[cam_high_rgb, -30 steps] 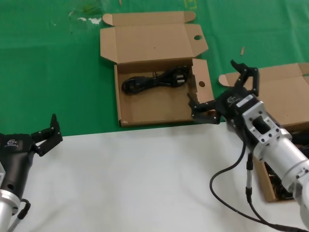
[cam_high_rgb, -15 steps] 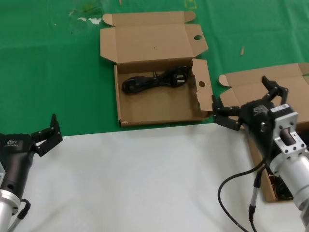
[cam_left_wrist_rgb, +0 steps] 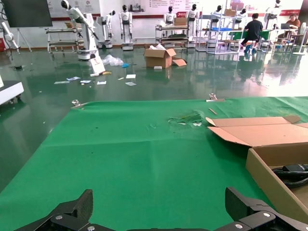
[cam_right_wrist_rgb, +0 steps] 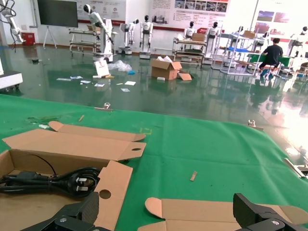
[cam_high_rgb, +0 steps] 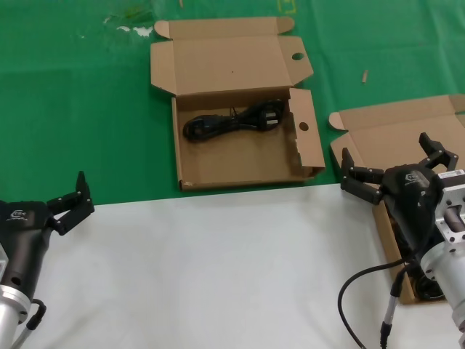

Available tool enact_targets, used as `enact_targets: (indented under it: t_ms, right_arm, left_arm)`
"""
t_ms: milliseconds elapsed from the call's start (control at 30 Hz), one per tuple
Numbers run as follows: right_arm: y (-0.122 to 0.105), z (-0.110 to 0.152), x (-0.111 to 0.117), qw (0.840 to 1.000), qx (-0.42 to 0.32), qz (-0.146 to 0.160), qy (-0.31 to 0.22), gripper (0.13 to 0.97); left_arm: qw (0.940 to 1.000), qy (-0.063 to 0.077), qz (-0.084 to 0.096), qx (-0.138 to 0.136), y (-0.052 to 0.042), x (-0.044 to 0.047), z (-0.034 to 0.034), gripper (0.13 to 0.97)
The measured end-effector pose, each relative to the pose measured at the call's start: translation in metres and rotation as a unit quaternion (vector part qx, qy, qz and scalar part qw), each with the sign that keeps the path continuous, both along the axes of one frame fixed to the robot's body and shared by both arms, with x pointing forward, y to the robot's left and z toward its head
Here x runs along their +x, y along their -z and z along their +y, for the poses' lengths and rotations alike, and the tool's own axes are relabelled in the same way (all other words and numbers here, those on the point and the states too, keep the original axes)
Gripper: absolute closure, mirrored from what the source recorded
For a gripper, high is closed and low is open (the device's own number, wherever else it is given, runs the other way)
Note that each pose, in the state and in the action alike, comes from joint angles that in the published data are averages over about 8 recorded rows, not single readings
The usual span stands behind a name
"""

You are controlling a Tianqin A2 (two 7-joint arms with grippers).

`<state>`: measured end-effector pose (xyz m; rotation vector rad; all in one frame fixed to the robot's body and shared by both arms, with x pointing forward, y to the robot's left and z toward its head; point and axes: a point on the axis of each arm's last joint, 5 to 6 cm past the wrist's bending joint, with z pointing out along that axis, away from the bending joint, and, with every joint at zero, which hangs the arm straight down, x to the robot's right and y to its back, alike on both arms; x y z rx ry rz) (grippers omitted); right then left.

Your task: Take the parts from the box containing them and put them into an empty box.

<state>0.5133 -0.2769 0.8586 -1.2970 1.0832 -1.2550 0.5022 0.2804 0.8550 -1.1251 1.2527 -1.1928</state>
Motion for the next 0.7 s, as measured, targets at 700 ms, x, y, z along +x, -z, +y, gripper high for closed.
enact_targets:
  t_ms: [700]
  right_arm:
    - [0.0, 0.0, -0.0001, 1.0, 0.0, 0.0, 0.0, 0.13]
  left_arm:
    - [1.0, 0.0, 0.0, 0.0, 0.0, 0.0, 0.0, 0.132]
